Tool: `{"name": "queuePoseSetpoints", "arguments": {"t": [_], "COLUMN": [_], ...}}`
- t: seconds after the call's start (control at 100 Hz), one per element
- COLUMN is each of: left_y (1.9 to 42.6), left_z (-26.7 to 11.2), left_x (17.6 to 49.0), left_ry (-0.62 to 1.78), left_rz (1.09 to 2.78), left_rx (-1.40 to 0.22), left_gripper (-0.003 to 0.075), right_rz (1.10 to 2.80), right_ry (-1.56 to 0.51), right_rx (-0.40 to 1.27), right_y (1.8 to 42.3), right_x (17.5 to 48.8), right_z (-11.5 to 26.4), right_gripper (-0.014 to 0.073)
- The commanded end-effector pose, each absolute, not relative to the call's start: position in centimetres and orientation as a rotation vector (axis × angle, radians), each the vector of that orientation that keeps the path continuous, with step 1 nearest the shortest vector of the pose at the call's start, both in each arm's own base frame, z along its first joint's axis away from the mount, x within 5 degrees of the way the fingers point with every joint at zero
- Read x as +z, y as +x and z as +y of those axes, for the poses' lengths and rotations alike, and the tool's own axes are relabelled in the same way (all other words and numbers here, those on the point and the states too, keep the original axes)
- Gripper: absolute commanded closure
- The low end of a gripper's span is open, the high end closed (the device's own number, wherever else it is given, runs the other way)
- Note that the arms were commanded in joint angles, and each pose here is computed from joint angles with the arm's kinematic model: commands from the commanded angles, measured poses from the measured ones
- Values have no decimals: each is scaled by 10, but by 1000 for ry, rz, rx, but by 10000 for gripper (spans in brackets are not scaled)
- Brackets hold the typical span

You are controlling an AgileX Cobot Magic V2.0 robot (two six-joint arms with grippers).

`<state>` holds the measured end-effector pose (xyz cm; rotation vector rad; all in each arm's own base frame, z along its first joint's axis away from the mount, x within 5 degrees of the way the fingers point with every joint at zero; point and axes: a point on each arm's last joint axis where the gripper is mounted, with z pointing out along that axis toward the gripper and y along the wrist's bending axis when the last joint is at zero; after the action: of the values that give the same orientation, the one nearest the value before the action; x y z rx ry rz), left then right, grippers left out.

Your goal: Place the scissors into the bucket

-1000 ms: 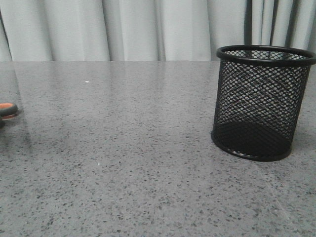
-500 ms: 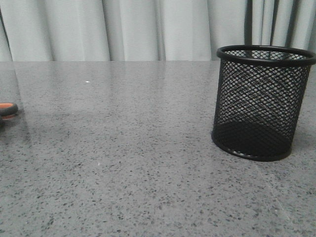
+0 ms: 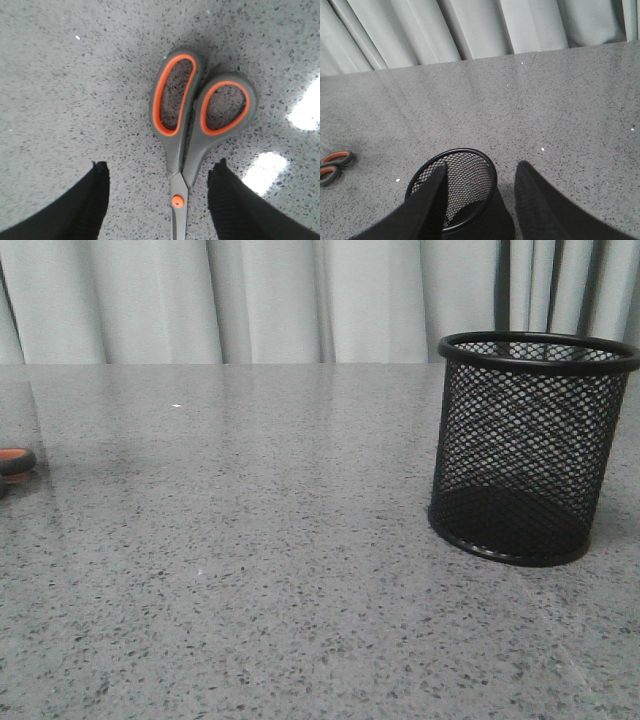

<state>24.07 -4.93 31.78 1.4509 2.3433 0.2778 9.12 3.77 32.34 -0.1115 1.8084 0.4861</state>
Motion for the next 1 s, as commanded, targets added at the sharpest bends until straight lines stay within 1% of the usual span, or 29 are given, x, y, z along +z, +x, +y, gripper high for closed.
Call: {"name": "queuePoseSetpoints", "arguments": {"t": [0.0,0.07,0.14,0.24,0.29,0.47,0.59,0.76,0.99], "left_y": [251,256,258,256,256,258,259,265,272], "left_z": [-49,-47,-44,-42,-40,-29,-27,-31,-32], "left_x": [322,313,307,303,303,303,303,293,281], "left_ry": [1457,1500,1607,1814,1869,1784,1726,1719,1742], "left_rz": [2328,2362,2352,2255,2216,2256,2270,2297,2335], "left_rx": [269,263,261,207,188,150,95,7,-35], "left_gripper": [312,312,312,312,312,311,311,311,311], "right_rz": [1719,1723,1730,1731,1730,1728,1728,1728,1731], "right_ry": [-105,-106,-112,-133,-142,-162,-162,-176,-180], "right_rx": [480,480,479,481,479,457,457,469,472], "right_y": [93,93,93,92,92,92,92,92,91], "right_x": [340,340,339,339,339,339,339,339,339], "right_z": [37,37,37,38,39,39,39,40,40], "right_gripper": [314,314,314,315,315,315,315,315,315]}}
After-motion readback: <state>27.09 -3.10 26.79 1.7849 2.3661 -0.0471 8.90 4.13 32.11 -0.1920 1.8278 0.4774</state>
